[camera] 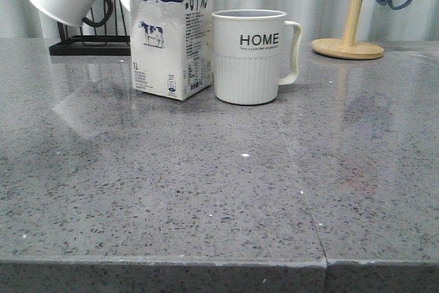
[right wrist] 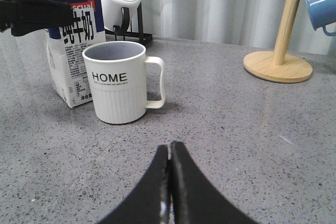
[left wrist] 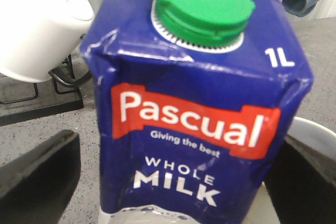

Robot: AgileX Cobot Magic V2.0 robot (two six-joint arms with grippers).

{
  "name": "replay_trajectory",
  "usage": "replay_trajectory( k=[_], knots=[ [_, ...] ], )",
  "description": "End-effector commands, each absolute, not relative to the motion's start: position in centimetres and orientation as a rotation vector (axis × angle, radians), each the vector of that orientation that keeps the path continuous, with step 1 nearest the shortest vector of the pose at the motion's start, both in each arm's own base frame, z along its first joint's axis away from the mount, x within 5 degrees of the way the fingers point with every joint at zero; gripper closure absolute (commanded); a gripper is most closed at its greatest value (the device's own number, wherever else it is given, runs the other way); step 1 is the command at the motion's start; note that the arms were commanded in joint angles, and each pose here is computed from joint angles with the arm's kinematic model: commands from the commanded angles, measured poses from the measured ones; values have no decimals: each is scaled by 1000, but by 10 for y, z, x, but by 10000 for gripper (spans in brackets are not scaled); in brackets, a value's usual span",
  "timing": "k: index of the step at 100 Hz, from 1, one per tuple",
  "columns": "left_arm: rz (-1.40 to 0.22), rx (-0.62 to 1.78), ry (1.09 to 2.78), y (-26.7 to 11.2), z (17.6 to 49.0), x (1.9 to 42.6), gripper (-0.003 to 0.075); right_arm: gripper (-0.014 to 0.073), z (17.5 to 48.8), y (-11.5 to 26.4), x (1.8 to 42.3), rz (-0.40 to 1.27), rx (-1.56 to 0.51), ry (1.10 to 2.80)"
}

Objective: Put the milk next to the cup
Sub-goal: 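Lift the milk carton and carry it beside the mug with the left gripper, then lower the carton onto the table and open the left gripper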

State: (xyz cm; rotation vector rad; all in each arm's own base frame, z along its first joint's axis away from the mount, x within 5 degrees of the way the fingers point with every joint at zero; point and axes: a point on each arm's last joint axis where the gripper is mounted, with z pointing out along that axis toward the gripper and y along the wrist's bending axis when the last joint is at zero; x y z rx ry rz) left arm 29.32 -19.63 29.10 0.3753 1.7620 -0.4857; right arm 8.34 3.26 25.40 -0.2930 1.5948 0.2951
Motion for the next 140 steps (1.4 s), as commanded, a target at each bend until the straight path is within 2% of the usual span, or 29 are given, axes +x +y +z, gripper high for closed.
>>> replay_trajectory(
  k=[1, 17, 40, 50, 57, 76, 83, 98, 112, 140],
  knots=[
    [-519, 333, 1632, -196, 320, 290, 60, 661, 268, 33, 83, 303, -289, 1501],
    [-519, 352, 1662, -190, 324, 280, 60, 661, 268, 33, 83, 303, -289, 1501],
    [-495, 411, 1610, -173, 338, 253, 61, 661, 268, 33, 83, 303, -289, 1501],
    [-492, 403, 1609, -161, 346, 241, 108, 661, 268, 33, 83, 303, -289, 1501],
    [-477, 391, 1623, -149, 349, 234, 208, 661, 268, 33, 83, 303, -289, 1501],
    [-396, 328, 1718, -112, 354, 225, 623, 661, 268, 33, 83, 303, -289, 1501],
    [-359, 295, 1762, -97, 356, 222, 741, 661, 268, 33, 83, 303, -289, 1501],
    [-281, 213, 1805, -67, 362, 213, 741, 661, 268, 33, 83, 303, -289, 1501],
    [-206, 135, 1775, -41, 364, 196, 741, 661, 268, 33, 83, 303, -289, 1501],
    [-93, 29, 1714, -11, 349, 149, 741, 661, 268, 33, 83, 303, -289, 1501]
  ],
)
